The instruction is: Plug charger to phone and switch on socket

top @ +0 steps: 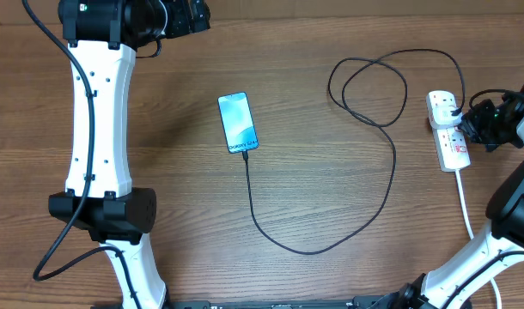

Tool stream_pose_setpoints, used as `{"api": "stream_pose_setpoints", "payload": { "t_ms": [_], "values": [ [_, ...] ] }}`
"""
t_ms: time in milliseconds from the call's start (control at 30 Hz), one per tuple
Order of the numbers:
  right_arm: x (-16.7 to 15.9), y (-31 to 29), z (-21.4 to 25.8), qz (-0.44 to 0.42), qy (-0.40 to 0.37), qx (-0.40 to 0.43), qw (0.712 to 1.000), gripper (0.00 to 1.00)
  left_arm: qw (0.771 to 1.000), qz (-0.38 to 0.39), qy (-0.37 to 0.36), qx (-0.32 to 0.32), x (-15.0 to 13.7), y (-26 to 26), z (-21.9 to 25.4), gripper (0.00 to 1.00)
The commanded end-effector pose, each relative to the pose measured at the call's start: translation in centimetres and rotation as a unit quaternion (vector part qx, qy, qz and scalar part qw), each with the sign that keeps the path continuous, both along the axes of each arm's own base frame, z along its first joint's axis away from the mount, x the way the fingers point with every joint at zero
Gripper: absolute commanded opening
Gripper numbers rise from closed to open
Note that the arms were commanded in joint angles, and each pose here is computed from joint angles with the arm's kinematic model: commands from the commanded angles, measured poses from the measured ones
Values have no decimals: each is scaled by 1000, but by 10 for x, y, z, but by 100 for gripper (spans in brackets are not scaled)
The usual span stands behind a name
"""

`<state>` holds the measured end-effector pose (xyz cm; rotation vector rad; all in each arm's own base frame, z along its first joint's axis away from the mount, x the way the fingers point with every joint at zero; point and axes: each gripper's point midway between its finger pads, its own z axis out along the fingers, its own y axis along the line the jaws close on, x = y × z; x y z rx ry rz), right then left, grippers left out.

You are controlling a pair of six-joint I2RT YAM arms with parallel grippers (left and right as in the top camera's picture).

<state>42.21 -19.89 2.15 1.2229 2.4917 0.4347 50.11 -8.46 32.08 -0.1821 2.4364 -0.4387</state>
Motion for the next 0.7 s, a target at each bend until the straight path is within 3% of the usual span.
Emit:
{"api": "stream_pose_setpoints", "payload": {
  "t_ms": [0, 667],
  "values": [
    [-9, 18, -29, 8, 30, 37, 999, 4, 1000, -7, 6, 6, 1, -4, -7, 99],
    [-9, 59, -27, 58, 45, 70, 995, 4, 1000, -7, 6, 6, 1, -4, -7, 100]
  ]
}}
